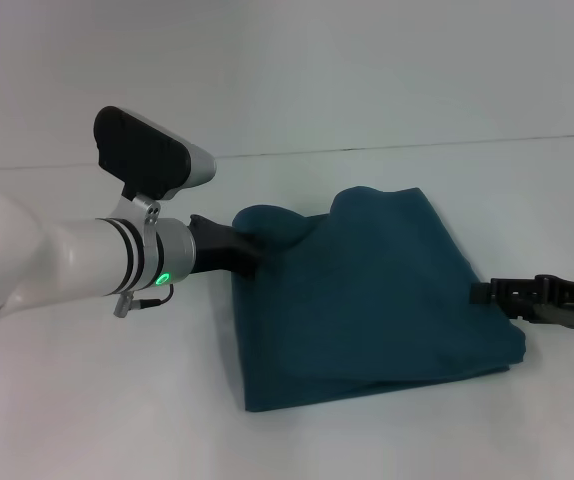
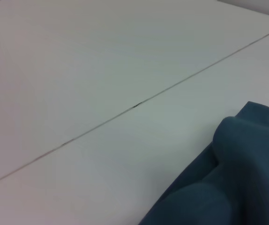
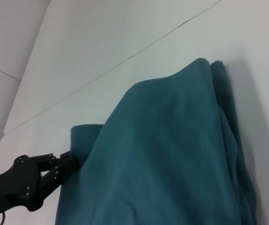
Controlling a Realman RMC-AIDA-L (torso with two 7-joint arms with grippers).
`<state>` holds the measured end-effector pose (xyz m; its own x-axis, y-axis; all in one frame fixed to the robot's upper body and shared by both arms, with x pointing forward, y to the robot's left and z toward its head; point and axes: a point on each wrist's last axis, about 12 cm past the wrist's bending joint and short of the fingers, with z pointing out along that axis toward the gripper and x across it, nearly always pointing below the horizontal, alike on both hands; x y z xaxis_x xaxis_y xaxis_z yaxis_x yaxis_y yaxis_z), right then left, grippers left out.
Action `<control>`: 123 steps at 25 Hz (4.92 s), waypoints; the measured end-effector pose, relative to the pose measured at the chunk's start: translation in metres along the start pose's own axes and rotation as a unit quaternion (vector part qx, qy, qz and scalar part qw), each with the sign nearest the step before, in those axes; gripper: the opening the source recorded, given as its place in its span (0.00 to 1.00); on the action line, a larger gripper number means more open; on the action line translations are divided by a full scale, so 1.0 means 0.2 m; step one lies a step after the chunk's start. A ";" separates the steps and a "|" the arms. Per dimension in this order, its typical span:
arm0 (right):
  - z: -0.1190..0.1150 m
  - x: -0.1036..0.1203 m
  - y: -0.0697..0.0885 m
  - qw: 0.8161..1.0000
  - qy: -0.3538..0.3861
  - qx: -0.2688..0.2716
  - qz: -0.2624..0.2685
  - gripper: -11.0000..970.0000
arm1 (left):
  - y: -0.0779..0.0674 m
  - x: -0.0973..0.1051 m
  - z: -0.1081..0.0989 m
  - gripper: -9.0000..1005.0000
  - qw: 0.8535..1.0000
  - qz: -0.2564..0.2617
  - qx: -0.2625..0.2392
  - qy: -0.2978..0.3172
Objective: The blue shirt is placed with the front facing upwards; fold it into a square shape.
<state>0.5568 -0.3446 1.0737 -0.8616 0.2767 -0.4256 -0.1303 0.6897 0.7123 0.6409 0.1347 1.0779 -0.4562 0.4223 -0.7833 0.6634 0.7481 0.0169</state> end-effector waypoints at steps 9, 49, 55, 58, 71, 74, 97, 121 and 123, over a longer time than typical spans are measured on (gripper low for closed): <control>0.00 -0.01 0.00 1.000 -0.001 0.001 0.000 0.76 | 0.00 -0.01 0.00 0.03 1.000 0.000 0.001 -0.001; -0.01 0.08 -0.05 1.000 0.007 0.004 0.018 0.06 | 0.02 0.01 -0.01 0.04 1.000 -0.010 -0.004 -0.002; -0.01 0.09 -0.05 1.000 0.007 0.004 0.021 0.04 | 0.02 0.02 -0.01 0.05 1.000 -0.013 -0.006 -0.002; -0.03 0.11 -0.07 1.000 0.005 0.007 0.025 0.03 | 0.03 0.03 -0.02 0.05 1.000 -0.020 -0.009 -0.004; -0.05 0.13 -0.08 0.999 0.005 0.008 0.030 0.04 | 0.04 0.04 -0.03 0.06 1.000 -0.023 -0.011 -0.005; -0.05 0.11 -0.08 1.000 0.004 0.008 0.026 0.06 | 0.04 0.03 -0.03 0.07 1.000 -0.020 -0.009 -0.006; -0.16 -0.09 0.03 0.996 -0.070 -0.056 -0.021 0.73 | 0.09 -0.04 -0.10 0.36 0.997 -0.065 -0.008 -0.051; -0.14 -0.05 0.01 0.996 -0.070 -0.050 -0.020 0.78 | 0.04 0.00 -0.03 0.36 0.998 -0.035 -0.045 -0.032; -0.14 -0.05 0.00 0.996 -0.071 -0.050 -0.019 0.78 | 0.04 0.01 -0.03 0.36 0.998 -0.045 -0.036 -0.027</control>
<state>0.5507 -0.3658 1.0940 -0.7780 0.3480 -0.5230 -0.2162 0.6334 0.7430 0.6415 0.1450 1.0809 -0.4784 0.3247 -0.8159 0.5764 0.8171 -0.0128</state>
